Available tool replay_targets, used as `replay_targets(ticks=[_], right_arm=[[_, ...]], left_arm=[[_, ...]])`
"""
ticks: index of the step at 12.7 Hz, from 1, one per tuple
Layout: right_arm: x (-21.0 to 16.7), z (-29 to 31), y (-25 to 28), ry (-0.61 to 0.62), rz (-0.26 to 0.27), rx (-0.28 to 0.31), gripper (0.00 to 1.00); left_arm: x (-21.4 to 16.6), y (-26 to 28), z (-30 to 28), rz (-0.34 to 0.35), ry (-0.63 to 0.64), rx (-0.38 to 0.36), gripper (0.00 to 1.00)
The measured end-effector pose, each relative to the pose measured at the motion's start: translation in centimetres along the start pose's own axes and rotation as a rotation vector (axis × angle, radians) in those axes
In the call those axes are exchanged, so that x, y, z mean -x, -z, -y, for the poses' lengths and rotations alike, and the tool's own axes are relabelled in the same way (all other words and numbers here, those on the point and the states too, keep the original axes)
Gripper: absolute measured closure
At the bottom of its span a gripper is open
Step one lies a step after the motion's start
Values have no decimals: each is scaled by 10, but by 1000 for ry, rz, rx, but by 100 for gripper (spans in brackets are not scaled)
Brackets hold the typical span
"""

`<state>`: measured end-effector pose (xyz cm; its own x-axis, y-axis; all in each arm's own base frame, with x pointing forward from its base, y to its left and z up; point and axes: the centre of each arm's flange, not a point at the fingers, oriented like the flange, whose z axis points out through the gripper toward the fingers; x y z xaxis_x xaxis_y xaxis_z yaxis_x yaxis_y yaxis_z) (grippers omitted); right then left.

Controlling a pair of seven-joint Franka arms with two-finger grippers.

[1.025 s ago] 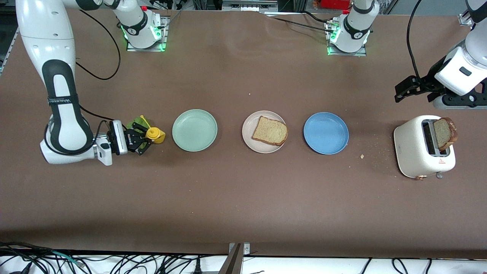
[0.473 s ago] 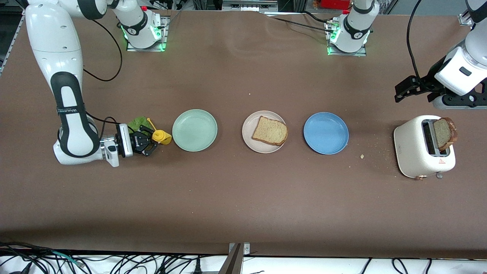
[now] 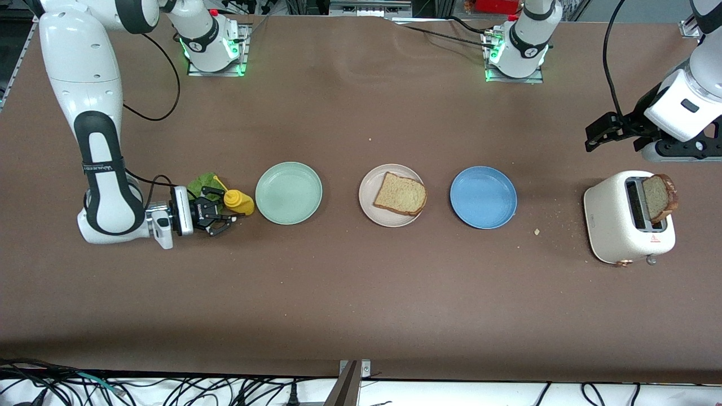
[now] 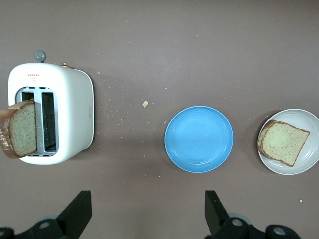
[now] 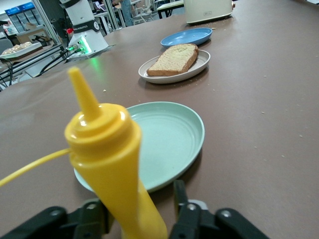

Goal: Make sandwich in beige plate with both arms
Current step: 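Lower the mustard bottle onto the table and open the right gripper, then move the right gripper over the green lettuce leaf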

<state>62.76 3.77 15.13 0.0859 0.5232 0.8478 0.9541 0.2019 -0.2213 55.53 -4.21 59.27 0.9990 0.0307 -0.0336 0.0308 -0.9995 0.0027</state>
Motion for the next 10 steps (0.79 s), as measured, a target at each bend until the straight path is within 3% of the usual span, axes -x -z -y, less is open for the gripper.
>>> replay_targets(ticks=[2, 4, 6, 7, 10], right_arm=[[-2, -3, 20, 23, 101, 32, 21], [-15, -3, 52, 19, 277, 75, 0], [-33, 15, 79, -30, 447, 149, 0], [-42, 29, 84, -45, 501, 190, 0], [-36, 70, 78, -80, 556, 245, 0]], left_arm=[[0, 0, 0, 0, 0, 0, 0], [0, 0, 0, 3, 0, 0, 0], [1, 0, 0, 5, 0, -1, 0], [1, 0, 0, 5, 0, -1, 0], [1, 0, 0, 5, 0, -1, 0]])
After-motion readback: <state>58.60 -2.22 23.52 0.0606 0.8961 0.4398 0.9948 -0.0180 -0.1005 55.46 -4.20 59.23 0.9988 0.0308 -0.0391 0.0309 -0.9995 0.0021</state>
